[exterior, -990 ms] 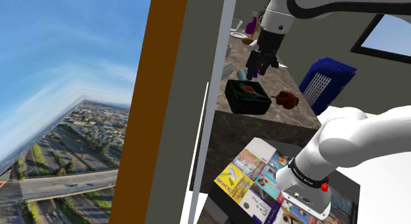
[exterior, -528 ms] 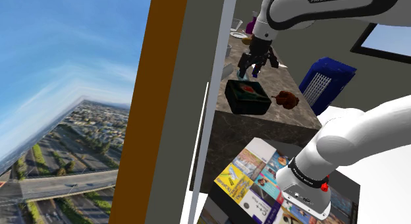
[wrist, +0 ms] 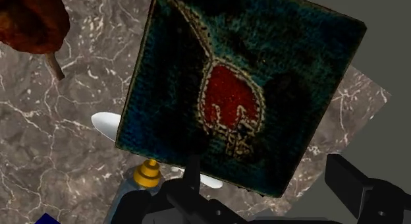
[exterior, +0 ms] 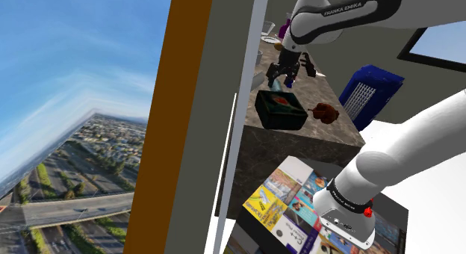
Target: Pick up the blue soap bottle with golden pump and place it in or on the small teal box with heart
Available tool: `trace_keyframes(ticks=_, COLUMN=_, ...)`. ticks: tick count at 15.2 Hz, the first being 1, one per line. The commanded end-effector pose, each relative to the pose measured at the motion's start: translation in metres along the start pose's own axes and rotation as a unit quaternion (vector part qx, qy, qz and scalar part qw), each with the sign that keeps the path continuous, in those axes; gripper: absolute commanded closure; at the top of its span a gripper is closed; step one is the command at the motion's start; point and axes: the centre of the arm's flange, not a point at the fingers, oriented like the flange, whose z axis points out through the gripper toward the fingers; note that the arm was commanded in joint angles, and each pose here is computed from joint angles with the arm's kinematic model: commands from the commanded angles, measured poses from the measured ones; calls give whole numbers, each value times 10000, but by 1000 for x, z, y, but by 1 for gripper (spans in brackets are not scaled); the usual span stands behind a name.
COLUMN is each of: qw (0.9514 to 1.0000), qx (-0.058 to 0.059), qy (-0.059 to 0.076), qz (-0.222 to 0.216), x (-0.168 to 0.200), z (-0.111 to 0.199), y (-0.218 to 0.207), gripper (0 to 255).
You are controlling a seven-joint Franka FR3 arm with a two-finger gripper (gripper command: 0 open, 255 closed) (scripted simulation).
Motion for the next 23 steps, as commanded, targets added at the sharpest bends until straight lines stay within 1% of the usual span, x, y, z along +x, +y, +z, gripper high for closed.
trace_keyframes(ticks=1, qw=9998, qx=-30, qy=52, qz=172, x=18, z=10, y=16, gripper=0)
trace_keyframes(ticks=7, qw=9975, qx=-109, qy=185, qz=681, x=62, z=42, y=68, gripper=0)
trace_keyframes(ticks=14, qw=9911, qx=-200, qy=340, qz=1271, x=108, z=76, y=134, gripper=0)
trace_keyframes(ticks=15, qw=9908, qx=-204, qy=346, qz=1292, x=110, z=77, y=136, gripper=0)
trace_keyframes(ticks=22, qw=9908, qx=-204, qy=346, qz=1292, x=112, z=117, y=138, gripper=0)
trace_keyframes(ticks=23, qw=9908, qx=-204, qy=346, qz=1292, x=112, z=117, y=138, gripper=0)
